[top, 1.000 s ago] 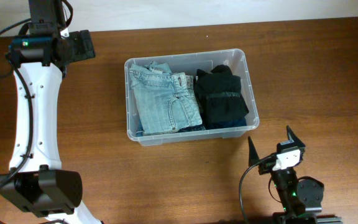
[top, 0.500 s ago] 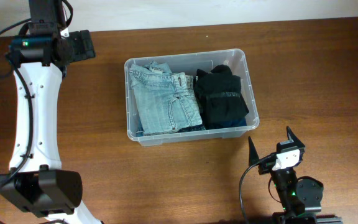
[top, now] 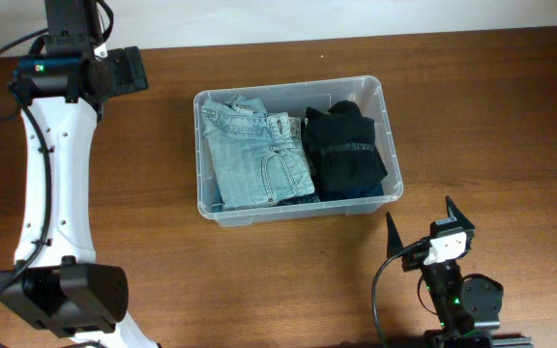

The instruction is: Pack container

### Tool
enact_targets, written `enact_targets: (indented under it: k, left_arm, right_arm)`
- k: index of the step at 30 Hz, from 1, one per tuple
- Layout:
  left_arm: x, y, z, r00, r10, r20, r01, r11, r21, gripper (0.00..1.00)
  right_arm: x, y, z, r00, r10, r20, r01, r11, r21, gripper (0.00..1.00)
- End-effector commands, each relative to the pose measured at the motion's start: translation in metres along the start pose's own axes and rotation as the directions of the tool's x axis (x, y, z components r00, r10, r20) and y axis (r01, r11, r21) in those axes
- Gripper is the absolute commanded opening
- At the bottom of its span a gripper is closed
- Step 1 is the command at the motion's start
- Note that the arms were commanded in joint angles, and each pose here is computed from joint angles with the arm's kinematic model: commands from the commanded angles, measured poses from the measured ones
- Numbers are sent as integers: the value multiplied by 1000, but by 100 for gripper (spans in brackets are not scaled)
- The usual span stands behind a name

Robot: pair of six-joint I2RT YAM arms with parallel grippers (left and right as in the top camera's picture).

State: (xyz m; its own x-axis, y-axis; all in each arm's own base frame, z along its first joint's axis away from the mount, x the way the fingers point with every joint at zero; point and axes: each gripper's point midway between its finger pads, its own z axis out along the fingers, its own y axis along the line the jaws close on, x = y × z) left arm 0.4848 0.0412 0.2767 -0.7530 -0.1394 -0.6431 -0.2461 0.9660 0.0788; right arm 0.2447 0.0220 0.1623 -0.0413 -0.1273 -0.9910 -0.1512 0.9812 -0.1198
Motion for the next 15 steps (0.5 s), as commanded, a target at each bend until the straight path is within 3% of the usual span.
enact_targets:
  k: [1,9,15]
  left_arm:
    - [-16,15,-25,997,-25,77,28,999,-41,99]
    - [-40,21,-65,943,-84,322,88,996,3,99]
    - [10,29,-73,874,-125,470,120,992,40,99]
  right_arm:
    - [3,-4,0,1000,1,-3,-1,1000,22,98]
    - [3,-4,0,1000,1,-3,-1,1000,22,98]
    - [3,-4,0,1000,1,-3,-1,1000,22,98]
